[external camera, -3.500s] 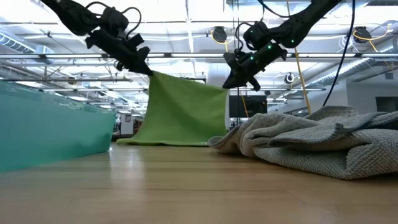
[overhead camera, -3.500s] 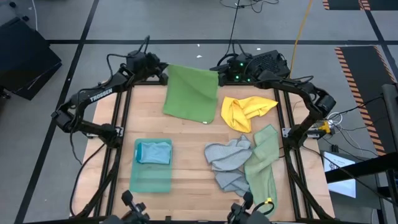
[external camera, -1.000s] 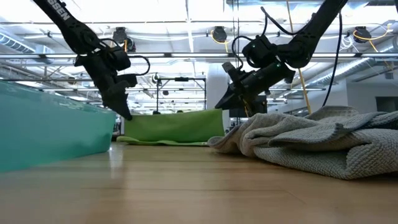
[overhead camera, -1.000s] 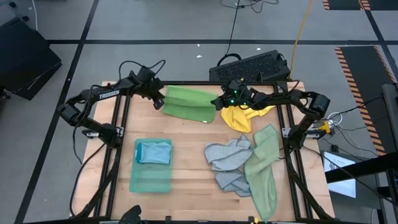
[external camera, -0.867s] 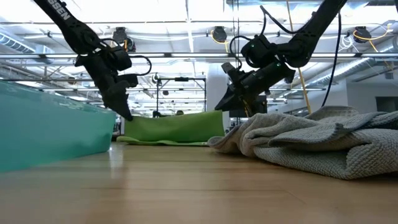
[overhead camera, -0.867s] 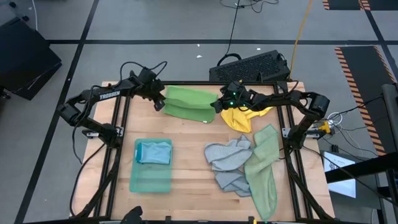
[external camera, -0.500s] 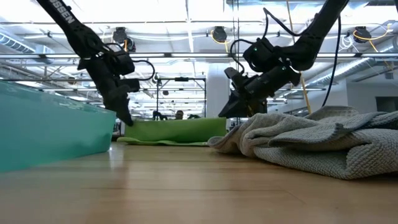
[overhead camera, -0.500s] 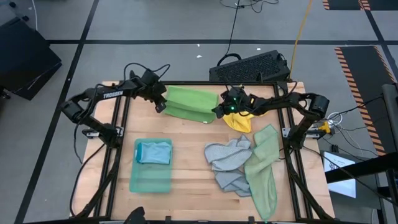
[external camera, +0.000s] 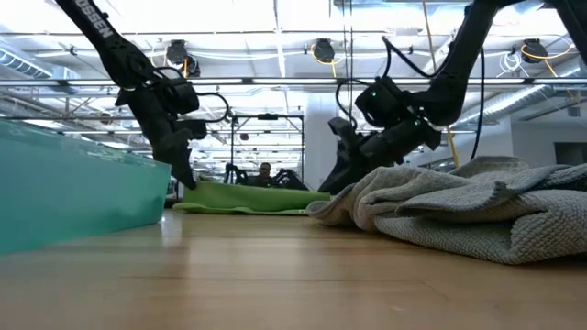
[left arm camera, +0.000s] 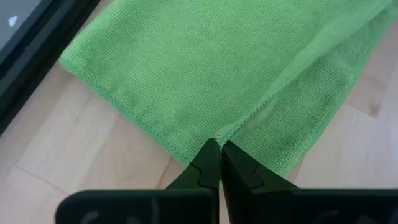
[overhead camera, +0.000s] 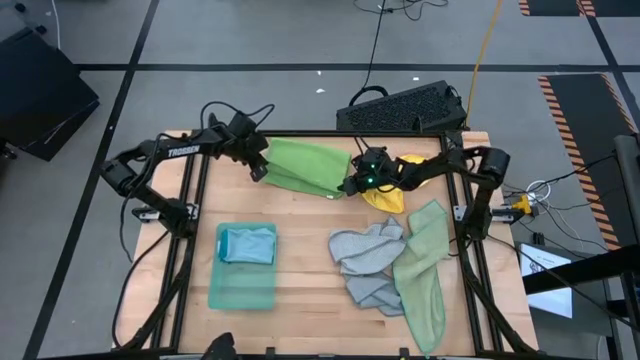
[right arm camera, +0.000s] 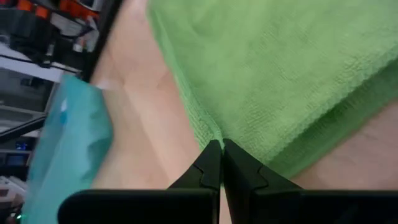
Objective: Fold microfiber towels
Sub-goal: Fold the green microfiber cloth
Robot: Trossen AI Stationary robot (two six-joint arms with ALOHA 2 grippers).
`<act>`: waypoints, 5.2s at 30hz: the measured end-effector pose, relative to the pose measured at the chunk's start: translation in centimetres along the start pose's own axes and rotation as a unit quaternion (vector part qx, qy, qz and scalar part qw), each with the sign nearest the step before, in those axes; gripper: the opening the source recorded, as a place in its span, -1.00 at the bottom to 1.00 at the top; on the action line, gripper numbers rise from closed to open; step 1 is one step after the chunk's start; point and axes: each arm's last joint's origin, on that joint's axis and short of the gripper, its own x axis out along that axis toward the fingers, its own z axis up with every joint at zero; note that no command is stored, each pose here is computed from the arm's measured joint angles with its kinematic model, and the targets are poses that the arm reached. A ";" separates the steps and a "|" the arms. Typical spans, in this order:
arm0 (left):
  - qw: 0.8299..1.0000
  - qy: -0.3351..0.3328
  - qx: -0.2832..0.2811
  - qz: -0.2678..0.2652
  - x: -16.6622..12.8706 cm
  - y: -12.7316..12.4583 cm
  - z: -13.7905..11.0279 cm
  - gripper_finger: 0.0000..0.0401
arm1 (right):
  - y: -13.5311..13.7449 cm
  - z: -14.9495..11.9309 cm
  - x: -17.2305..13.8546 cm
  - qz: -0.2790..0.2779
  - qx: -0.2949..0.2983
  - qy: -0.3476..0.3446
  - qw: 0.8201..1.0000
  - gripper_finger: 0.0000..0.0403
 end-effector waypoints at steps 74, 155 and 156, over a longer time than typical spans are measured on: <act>0.968 0.135 -0.191 -0.092 -0.2 -2.5 -2.1 -0.95 | 5.7 0.6 -4.0 -0.018 0.013 0.065 0.998 -1.00; 0.992 0.068 0.107 0.013 2.6 6.7 5.2 0.40 | 9.7 -0.6 -11.6 -0.063 0.042 0.034 0.997 -1.00; 0.991 0.080 0.106 0.016 2.9 6.9 5.6 0.40 | 9.5 -0.4 -11.7 -0.058 0.042 0.038 0.997 -1.00</act>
